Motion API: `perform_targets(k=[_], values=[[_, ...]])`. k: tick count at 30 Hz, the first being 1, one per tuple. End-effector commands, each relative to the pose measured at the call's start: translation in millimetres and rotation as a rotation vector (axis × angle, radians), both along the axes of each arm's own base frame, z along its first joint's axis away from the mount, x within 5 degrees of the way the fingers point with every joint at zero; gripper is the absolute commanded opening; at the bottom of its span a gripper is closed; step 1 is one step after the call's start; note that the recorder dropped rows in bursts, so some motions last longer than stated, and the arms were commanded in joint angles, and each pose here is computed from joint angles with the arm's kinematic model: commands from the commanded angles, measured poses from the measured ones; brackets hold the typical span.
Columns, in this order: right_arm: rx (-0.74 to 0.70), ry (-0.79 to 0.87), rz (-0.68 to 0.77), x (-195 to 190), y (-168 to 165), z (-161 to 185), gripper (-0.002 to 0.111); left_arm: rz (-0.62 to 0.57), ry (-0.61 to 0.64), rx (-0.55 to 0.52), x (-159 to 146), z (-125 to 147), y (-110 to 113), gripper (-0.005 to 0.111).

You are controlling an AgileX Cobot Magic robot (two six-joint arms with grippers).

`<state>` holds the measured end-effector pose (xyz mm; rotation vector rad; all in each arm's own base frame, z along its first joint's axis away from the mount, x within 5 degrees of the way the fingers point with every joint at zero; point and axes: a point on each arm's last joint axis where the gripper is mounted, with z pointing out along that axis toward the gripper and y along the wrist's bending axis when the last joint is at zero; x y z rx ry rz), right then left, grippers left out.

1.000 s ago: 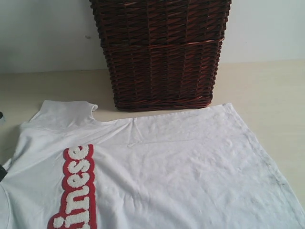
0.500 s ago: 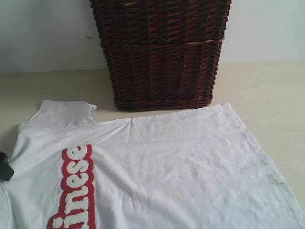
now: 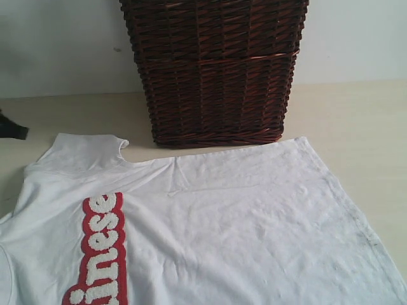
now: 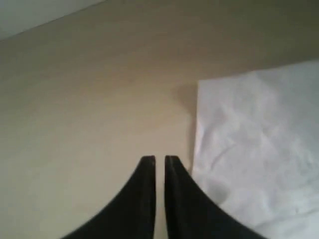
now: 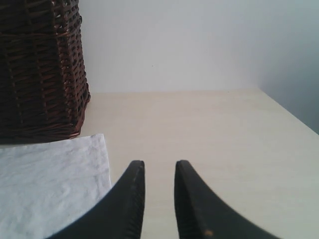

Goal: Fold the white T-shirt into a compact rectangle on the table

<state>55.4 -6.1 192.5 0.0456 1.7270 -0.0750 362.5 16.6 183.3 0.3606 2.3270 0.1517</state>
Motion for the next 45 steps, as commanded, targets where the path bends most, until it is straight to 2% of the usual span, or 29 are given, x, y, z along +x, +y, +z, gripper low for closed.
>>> perform_targets(k=[1,6,11,16,20,25,30,33,40,42,45], values=[[-0.008,-0.005,0.003,0,0,-1,0.023,-0.065,0.042,-0.005,38,-33,-26,0.001],[-0.008,-0.005,0.003,0,0,-1,0.023,-0.133,0.167,-0.044,52,-64,-47,0.001],[-0.008,-0.005,0.003,0,0,-1,0.023,-0.141,0.235,-0.040,54,-98,-50,0.001],[-0.008,-0.005,0.003,0,0,-1,0.023,-0.144,0.223,-0.002,64,-120,-49,0.001],[-0.008,-0.005,0.003,0,0,-1,0.023,-0.156,0.191,0.008,80,-122,-50,0.001],[-0.008,-0.005,0.003,0,0,-1,0.023,-0.160,0.131,0.006,100,-109,-51,0.001],[-0.008,-0.005,0.003,0,0,-1,0.023,-0.169,0.126,-0.014,102,-95,-53,0.001],[-0.008,-0.005,0.003,0,0,-1,0.023,-0.142,0.096,-0.057,101,-71,-54,0.001],[-0.008,-0.005,0.003,0,0,-1,0.023,-0.032,-0.045,-0.184,95,11,-47,0.001],[-0.008,-0.005,0.003,0,0,-1,0.023,-0.049,-0.003,-0.229,88,20,-51,0.001],[-0.008,-0.005,0.003,0,0,-1,0.023,-0.079,0.108,-0.316,78,21,-59,0.001]])
